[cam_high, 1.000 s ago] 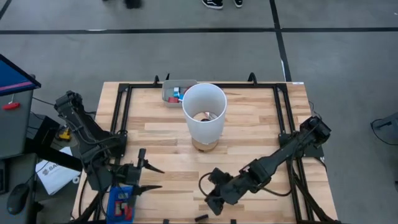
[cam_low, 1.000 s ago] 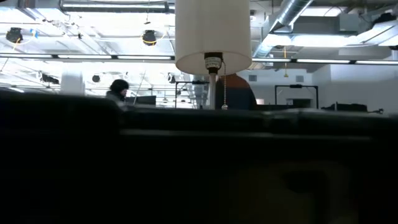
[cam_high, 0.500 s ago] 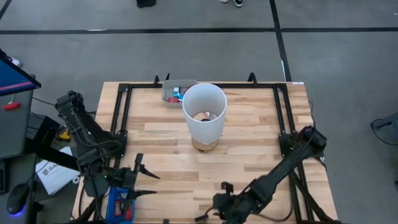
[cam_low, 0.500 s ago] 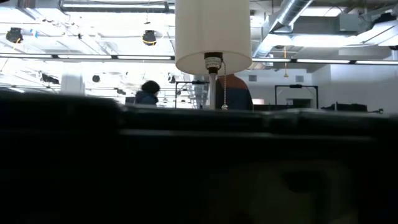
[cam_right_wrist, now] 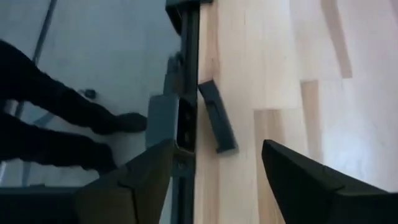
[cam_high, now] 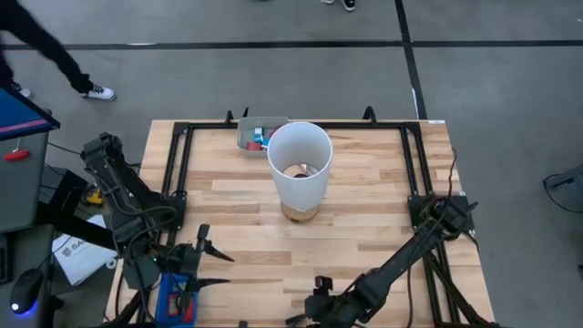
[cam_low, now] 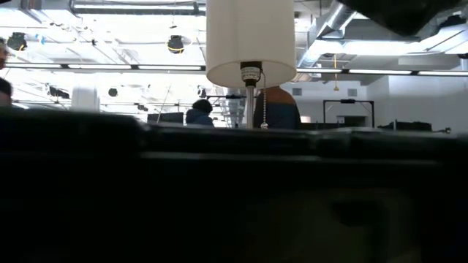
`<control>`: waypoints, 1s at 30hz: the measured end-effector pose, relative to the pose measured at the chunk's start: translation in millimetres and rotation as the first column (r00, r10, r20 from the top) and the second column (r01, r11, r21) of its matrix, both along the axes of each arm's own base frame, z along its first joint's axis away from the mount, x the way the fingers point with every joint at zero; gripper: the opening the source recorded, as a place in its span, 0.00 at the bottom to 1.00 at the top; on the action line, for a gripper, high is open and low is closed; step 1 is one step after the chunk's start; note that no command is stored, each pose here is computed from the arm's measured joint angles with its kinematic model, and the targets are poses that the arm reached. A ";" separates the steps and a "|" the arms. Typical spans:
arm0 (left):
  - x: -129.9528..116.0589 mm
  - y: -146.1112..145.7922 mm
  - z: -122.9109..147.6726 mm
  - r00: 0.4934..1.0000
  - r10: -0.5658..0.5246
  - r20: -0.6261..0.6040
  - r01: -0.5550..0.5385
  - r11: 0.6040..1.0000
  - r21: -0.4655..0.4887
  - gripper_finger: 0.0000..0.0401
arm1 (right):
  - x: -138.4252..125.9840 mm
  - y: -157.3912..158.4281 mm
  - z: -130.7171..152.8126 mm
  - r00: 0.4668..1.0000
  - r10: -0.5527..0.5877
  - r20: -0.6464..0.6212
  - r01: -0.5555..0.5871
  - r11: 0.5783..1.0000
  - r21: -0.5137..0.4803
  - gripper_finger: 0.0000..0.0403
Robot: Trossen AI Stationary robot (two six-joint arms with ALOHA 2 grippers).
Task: Pick & Place Office items
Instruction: Put the black digital timer into the blue bin
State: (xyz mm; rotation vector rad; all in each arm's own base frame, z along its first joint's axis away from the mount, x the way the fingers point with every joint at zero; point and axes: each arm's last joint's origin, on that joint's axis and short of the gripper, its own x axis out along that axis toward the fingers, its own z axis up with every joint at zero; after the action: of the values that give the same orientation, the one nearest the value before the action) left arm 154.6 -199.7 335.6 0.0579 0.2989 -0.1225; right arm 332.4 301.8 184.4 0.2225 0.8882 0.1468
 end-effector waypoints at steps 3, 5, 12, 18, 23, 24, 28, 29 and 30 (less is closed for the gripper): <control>0.1 0.1 0.0 1.000 0.001 0.000 -0.001 1.000 -0.001 0.52 | 0.4 1.1 -10.1 1.000 0.017 -0.022 -0.017 1.000 -0.023 0.59; 0.1 0.1 0.0 1.000 0.005 -0.002 -0.005 1.000 -0.013 0.52 | 1.7 1.7 -16.6 0.999 0.012 -0.031 -0.013 0.999 -0.035 0.58; 0.2 0.1 0.0 1.000 0.008 -0.003 -0.008 1.000 -0.022 0.52 | 7.7 -8.4 -18.2 0.999 -0.003 -0.032 0.000 0.996 -0.085 0.55; 0.1 0.1 0.0 1.000 0.012 -0.005 -0.012 0.999 -0.036 0.52 | 8.6 -7.6 -17.5 1.000 0.015 -0.018 -0.017 0.996 -0.088 0.53; 0.1 0.1 0.0 1.000 0.012 -0.005 -0.012 0.999 -0.036 0.52 | 11.1 -3.3 -13.8 0.999 0.020 0.028 -0.019 0.999 -0.047 0.53; 0.2 0.2 0.0 1.000 0.013 -0.004 -0.014 0.999 -0.035 0.52 | 11.6 -3.3 -13.4 0.999 0.020 0.034 -0.019 0.999 -0.045 0.53; 0.2 0.3 0.0 1.000 0.016 -0.003 -0.016 0.999 -0.034 0.52 | 15.0 -5.4 -20.8 0.999 0.024 0.024 -0.022 0.998 -0.065 0.53; 0.2 0.3 0.0 1.000 0.016 -0.003 -0.016 0.999 -0.034 0.52 | 14.8 -6.1 -23.6 0.999 0.032 0.015 -0.030 0.996 -0.081 0.53; 0.2 0.3 0.0 1.000 0.016 -0.003 -0.016 0.999 -0.034 0.52 | 15.1 -5.2 -27.5 0.999 0.041 0.008 -0.040 0.996 -0.083 0.53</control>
State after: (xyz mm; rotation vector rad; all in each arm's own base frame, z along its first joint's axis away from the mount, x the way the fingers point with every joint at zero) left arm 154.8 -199.4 335.6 0.0215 0.2999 -0.1113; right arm 347.5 296.6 156.9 0.1266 0.8874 0.1481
